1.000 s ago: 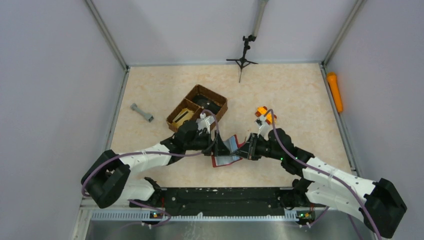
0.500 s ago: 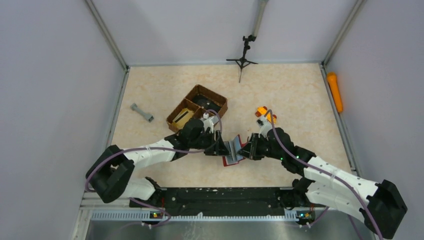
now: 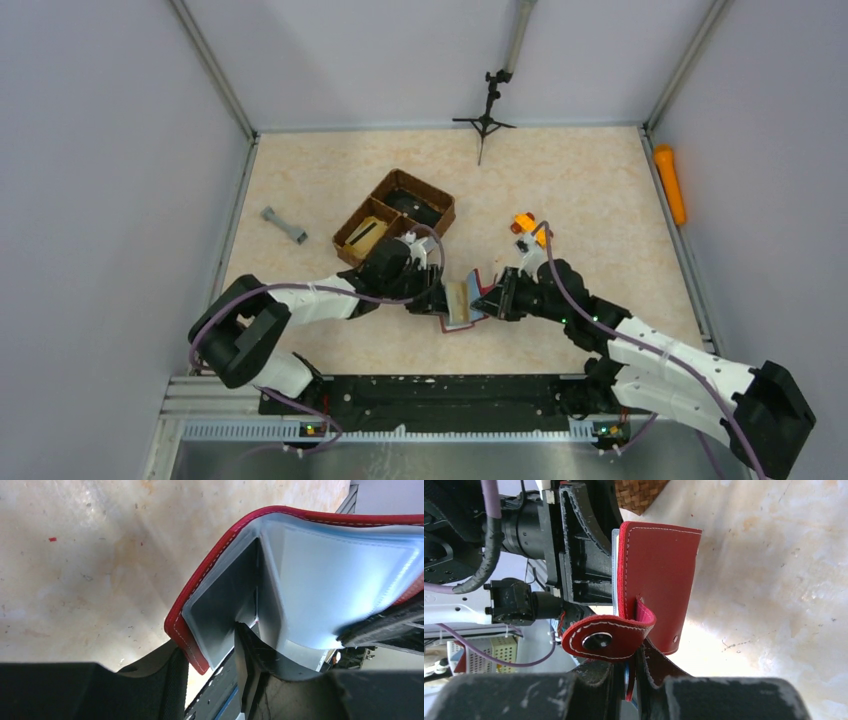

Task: Take the credit cards out of the card holder
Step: Remove the credit card from the card holder.

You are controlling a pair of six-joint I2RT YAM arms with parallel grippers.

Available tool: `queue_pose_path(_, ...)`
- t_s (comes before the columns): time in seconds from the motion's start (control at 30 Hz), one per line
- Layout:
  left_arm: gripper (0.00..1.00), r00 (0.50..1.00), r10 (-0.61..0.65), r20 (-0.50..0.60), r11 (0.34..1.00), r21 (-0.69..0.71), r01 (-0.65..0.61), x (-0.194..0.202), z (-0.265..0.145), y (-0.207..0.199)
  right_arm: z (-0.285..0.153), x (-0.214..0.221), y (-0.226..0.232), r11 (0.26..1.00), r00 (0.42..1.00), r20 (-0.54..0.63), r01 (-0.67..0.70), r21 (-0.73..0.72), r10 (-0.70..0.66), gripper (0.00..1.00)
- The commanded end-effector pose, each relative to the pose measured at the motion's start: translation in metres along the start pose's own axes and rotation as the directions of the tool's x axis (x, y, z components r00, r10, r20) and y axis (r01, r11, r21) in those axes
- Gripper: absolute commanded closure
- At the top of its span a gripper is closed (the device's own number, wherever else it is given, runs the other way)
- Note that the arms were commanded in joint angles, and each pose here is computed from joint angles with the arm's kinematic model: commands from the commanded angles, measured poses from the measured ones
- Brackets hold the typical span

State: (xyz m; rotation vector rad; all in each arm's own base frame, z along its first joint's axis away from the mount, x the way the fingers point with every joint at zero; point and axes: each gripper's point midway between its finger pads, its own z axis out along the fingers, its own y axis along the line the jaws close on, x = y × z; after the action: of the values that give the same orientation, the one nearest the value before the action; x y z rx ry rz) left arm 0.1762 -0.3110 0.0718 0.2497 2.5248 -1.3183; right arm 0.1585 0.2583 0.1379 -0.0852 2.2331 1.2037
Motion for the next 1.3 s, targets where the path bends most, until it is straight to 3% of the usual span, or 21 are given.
queue_pose_path(0.0,0.63,0.999,0.031,0.03,0.997,0.064,-0.033,-0.006,0.001,-0.009,0.004,-0.001,0.021,0.99,0.998,0.021,-0.049,-0.133,0.053,1.0)
queue_pose_path(0.13,0.77,0.997,0.04,0.065,0.996,0.082,-0.045,-0.009,-0.008,-0.012,0.007,0.005,0.001,0.995,0.997,0.037,-0.069,-0.07,0.071,1.0)
queue_pose_path(0.33,0.98,0.998,0.056,0.003,0.998,-0.034,-0.056,-0.004,-0.016,-0.001,0.01,0.019,-0.052,0.99,0.998,0.038,-0.049,0.134,0.044,0.55)
queue_pose_path(0.47,1.0,0.996,0.06,-0.061,0.991,-0.116,-0.066,0.002,-0.017,0.01,0.013,0.03,-0.07,0.98,1.0,-0.004,-0.018,0.198,0.019,0.38)
queue_pose_path(0.53,1.0,0.994,0.068,-0.086,0.986,-0.147,-0.08,0.003,-0.017,0.013,0.016,0.033,-0.072,0.981,1.0,-0.018,-0.014,0.196,0.018,0.34)
queue_pose_path(0.73,1.0,0.984,0.115,-0.136,0.956,-0.256,-0.147,0.001,-0.011,0.011,0.025,0.041,-0.065,0.991,0.998,-0.049,-0.019,0.132,0.026,0.3)
queue_pose_path(0.93,1.0,0.956,0.175,-0.235,0.872,-0.414,-0.262,-0.001,0.012,0.001,0.04,0.053,-0.072,0.991,0.994,-0.087,-0.054,0.123,0.065,0.56)
queue_pose_path(1.03,1.0,0.94,0.19,-0.283,0.845,-0.441,-0.303,0.007,0.022,0.0,0.043,0.058,-0.076,0.988,0.992,-0.103,-0.057,0.14,0.072,0.64)
queue_pose_path(1.17,1.0,0.946,0.182,-0.269,0.822,-0.485,-0.297,0.004,0.013,0.014,0.031,0.051,-0.089,0.973,0.996,-0.07,-0.035,0.23,0.052,0.62)
queue_pose_path(1.27,1.0,0.96,0.165,-0.227,0.88,-0.406,-0.248,0.002,0.008,0.015,0.013,0.035,-0.092,0.958,1.0,-0.012,0.005,0.287,-0.002,0.54)
